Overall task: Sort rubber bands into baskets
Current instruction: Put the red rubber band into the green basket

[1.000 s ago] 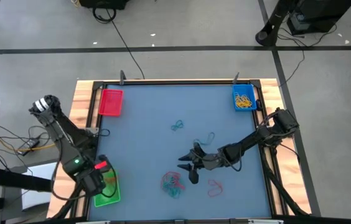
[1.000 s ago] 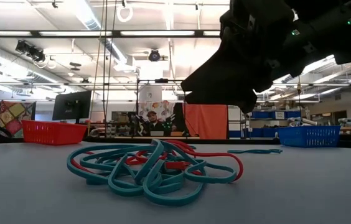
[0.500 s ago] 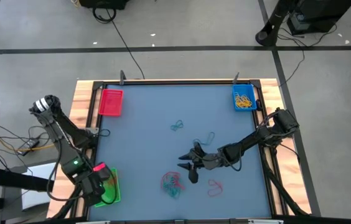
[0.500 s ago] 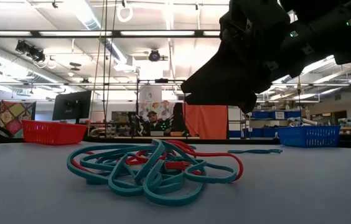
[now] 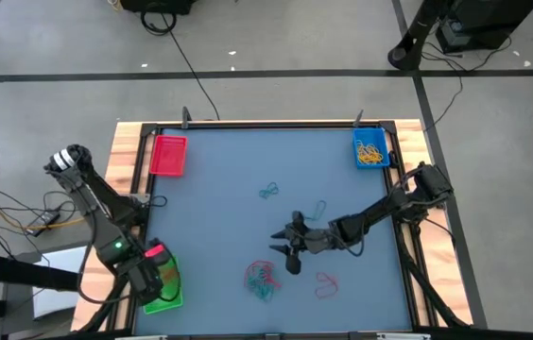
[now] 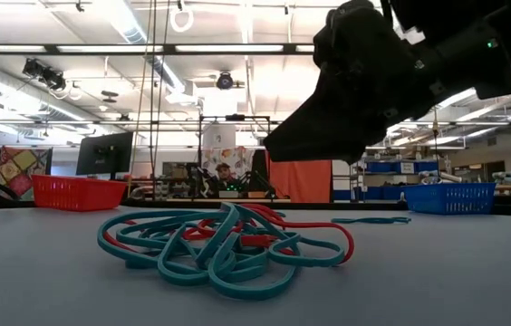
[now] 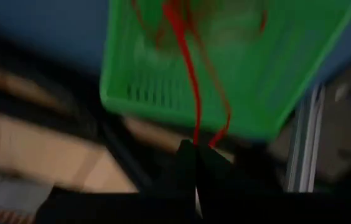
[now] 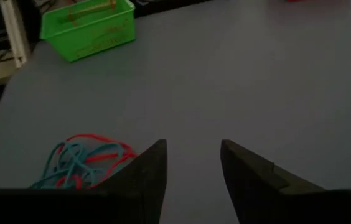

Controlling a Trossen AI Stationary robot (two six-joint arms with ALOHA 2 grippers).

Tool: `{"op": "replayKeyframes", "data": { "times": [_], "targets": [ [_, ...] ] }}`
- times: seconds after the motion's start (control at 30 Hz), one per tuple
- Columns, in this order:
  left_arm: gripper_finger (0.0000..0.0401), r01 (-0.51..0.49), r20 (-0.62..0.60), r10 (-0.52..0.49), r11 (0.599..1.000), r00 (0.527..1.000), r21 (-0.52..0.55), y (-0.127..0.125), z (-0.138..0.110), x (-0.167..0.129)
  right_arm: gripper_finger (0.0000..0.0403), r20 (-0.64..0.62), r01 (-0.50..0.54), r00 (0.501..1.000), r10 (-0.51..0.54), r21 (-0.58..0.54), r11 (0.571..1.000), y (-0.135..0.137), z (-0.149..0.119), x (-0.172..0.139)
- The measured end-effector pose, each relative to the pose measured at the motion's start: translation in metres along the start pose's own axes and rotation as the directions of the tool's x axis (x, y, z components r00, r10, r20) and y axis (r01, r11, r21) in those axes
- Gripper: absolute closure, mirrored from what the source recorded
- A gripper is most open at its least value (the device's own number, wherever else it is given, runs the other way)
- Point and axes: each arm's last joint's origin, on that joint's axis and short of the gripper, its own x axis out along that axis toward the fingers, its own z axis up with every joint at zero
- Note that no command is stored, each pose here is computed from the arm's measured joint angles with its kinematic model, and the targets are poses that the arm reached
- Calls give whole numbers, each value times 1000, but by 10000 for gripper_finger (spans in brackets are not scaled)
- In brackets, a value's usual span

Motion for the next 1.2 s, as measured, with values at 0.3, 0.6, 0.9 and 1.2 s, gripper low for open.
{"op": "replayKeyframes", "data": {
  "times": [0.3, 0.6, 0.9, 1.2],
  "targets": [
    [365, 52, 303, -51, 999, 952, 6, -8, 12, -1, 235, -75, -142, 987, 140, -24, 990, 0, -2, 1],
    [268, -58, 338, 59, 998, 939, -12, -20, 20, 23, 236, -109, -189, 979, 171, -187, 964, 13, -9, -5],
    [233, -86, 631, -5, 990, 776, 115, -30, 42, 17, 242, -120, -213, 975, 185, -298, 930, 21, -36, 6],
    [235, -204, 794, -68, 950, 604, 236, -50, 89, 14, 248, -121, -238, 970, 209, -327, 915, 24, -40, 14]
  ]
}}
